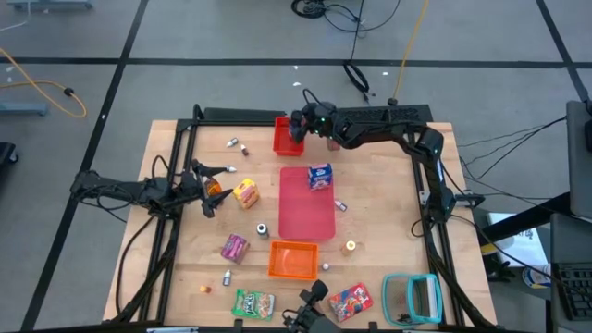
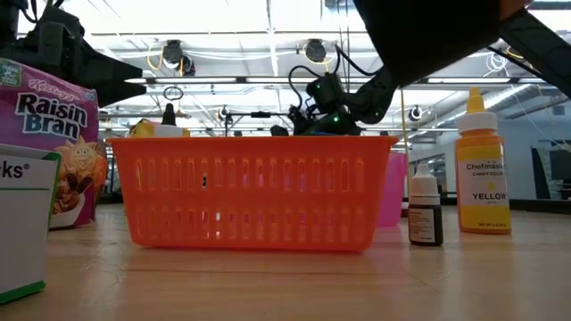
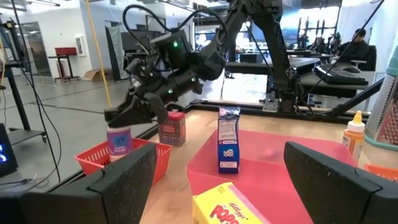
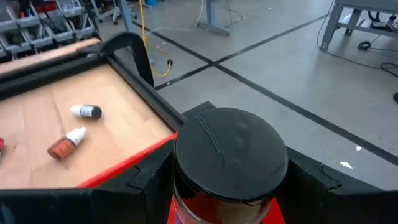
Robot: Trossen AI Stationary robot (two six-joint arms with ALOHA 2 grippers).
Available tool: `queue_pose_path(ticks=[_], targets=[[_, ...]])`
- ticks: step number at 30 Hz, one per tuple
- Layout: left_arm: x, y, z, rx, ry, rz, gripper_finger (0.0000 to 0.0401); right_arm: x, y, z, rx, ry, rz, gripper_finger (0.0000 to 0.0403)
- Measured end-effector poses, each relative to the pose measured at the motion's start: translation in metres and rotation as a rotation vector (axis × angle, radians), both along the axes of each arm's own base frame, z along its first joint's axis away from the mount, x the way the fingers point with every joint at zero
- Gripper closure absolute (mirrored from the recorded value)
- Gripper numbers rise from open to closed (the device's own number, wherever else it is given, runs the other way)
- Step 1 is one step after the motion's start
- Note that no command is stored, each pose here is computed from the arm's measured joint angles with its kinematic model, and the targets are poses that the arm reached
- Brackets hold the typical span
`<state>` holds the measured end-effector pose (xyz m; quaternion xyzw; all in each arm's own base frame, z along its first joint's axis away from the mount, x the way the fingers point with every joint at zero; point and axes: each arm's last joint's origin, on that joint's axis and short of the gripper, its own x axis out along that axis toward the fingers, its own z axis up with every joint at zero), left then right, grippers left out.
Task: Pick & Place Kitchen Items
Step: Put the violet seasoning bottle into the red bin, then put the red seasoning can into the red bin
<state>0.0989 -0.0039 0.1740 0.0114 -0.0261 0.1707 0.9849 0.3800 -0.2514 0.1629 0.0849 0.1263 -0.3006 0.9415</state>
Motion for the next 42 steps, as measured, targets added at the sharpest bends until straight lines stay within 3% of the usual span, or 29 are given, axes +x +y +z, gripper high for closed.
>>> queue_pose_path(ticks=[8,18,27,42], targets=[[0.000,0.000,0.000,0.000,0.000,0.003,0.0050,0.000,0.000,0.000,-0.004,0.009,0.003,0.0187],[0.000,0.000,0.000,-0.002,0.000,0.003,0.0050,0.001,0.001,0.001,-0.022,0.013,0.011,0.0140],[0.000,0.000,0.000,-0.002,0.000,0.002,0.0050,0.001,0.001,0.001,-0.026,0.015,0.012,0.0125],[0.000,0.000,0.000,-0.004,-0.001,0.002,0.0050,-0.003,0.012,0.032,-0.069,0.032,0.034,0.0124]])
